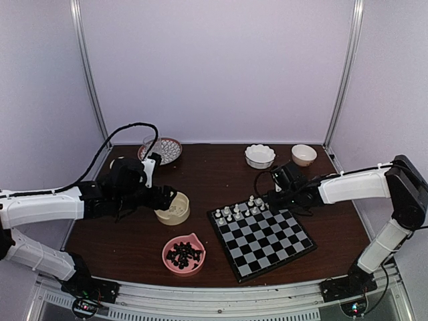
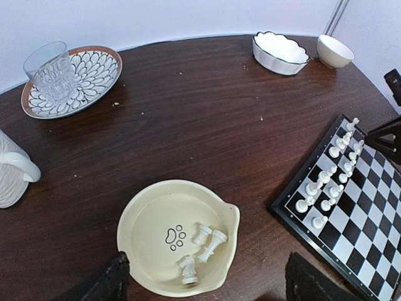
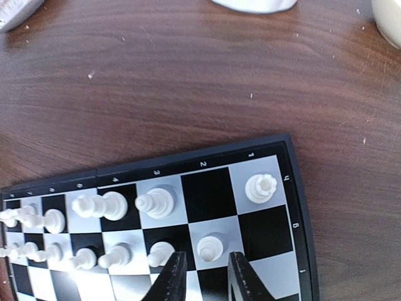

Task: Set up the chess pieces on the board
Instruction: Place the pawn at b2, then adjust the center of the board.

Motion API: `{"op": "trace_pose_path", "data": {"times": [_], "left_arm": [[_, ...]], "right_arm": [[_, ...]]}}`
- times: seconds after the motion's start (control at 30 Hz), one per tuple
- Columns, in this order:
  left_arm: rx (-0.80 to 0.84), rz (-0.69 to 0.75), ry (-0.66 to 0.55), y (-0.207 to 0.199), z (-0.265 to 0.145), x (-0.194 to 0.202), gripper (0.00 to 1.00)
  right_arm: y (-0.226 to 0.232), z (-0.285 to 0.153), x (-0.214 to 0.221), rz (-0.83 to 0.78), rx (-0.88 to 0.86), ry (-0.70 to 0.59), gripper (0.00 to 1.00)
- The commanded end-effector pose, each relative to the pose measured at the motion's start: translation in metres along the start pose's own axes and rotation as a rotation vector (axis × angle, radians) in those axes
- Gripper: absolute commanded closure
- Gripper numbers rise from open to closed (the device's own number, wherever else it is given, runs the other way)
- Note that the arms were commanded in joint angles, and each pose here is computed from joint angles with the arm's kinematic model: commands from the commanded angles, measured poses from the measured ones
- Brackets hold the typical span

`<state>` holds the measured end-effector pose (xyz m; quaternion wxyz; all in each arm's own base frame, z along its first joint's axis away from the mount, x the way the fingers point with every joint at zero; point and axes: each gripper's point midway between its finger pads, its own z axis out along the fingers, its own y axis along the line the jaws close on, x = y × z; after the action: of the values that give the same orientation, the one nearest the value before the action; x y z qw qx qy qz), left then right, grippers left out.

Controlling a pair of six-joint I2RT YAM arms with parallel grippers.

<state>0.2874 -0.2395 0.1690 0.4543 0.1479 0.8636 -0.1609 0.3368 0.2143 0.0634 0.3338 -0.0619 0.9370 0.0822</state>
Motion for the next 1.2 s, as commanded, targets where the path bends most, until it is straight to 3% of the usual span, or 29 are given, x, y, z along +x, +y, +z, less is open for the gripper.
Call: {"op": "trace_pose_path", "data": {"times": [0.0, 0.5, 0.73, 1.17], "left_arm": [[0.039, -0.034, -0.004, -0.008, 0.007, -0.001, 0.16], [0.003, -0.033, 0.232, 0.001, 0.045, 0.045, 0.47], [0.019, -0.022, 0.309, -0.003, 0.057, 0.055, 0.50], [-0.098, 0.019, 0.317, 0.029, 0.056, 0.046, 0.50]], "right_arm": [[-0.005, -0.020, -0.016, -0.003, -0.001, -0.066, 0.73], [-0.005, -0.050, -0.024, 0.008, -0.078, -0.186, 0.70], [0.000, -0.050, -0.022, 0.006, -0.111, -0.187, 0.71], [0.004, -0.048, -0.020, 0.006, -0.132, -0.178, 0.71]]}}
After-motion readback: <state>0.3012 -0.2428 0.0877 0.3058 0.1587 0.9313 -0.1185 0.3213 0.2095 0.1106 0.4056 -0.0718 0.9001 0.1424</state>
